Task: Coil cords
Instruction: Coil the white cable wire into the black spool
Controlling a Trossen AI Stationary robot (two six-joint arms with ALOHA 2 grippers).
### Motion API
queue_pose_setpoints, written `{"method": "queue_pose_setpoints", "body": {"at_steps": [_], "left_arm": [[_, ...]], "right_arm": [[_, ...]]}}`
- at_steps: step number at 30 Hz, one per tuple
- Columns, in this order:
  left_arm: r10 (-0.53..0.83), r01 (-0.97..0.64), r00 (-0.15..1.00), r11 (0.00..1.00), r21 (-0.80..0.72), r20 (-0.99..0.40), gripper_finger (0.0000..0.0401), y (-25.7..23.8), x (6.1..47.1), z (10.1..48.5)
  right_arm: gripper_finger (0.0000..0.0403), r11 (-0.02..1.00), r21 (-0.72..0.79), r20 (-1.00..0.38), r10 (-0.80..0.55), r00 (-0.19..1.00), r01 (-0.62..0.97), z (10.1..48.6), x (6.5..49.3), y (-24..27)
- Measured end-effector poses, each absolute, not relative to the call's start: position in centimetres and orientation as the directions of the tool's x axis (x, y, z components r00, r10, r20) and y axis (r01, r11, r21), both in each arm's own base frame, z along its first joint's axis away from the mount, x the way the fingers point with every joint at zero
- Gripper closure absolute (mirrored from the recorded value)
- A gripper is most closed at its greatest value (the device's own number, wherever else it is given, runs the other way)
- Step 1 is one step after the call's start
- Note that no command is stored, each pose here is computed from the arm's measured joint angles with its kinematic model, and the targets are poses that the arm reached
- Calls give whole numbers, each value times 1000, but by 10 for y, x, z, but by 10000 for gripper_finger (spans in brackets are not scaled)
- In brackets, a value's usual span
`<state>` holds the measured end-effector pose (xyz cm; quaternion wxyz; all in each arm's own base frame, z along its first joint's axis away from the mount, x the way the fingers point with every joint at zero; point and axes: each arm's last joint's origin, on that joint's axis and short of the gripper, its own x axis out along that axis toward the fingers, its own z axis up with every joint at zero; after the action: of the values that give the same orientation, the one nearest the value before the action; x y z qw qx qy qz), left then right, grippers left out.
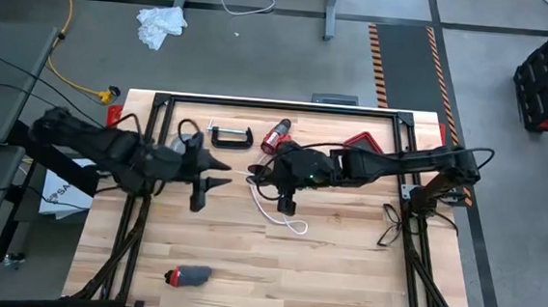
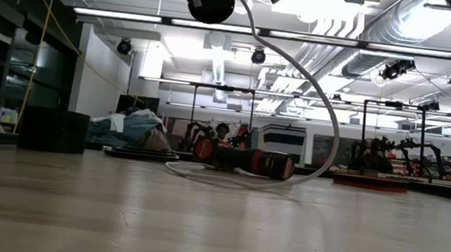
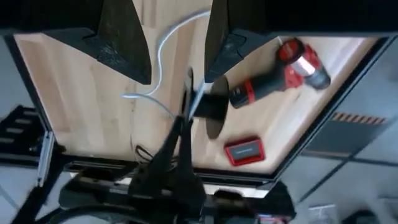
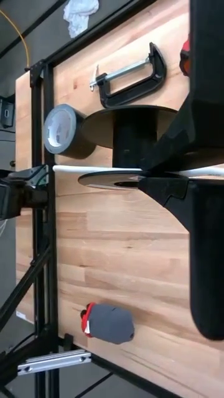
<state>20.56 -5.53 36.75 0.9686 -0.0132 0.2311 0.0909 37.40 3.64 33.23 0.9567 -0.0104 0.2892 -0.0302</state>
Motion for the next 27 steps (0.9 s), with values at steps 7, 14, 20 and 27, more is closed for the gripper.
{"method": "queue_pose_setpoints", "body": {"at_steps": [7,14,20,27], "left_arm": [[125,-83,832,991,100,-541,256,-46,234,348],[194,-117,826,978,174,-530,256,-43,247,342],[151,-69,805,984,163,-574,256,-43,256,333],[163,-73,789,982,174,-592,256,-44,263,326]], "right_arm": [[403,998,-50,-559,-57,827,35,328,377,37],[403,998,-60,-555,-47,831,17,329,377,37],[403,998,-60,-550,-45,834,14,329,378,37],[403,999,-52,-542,-30,840,2,330,378,38]]}}
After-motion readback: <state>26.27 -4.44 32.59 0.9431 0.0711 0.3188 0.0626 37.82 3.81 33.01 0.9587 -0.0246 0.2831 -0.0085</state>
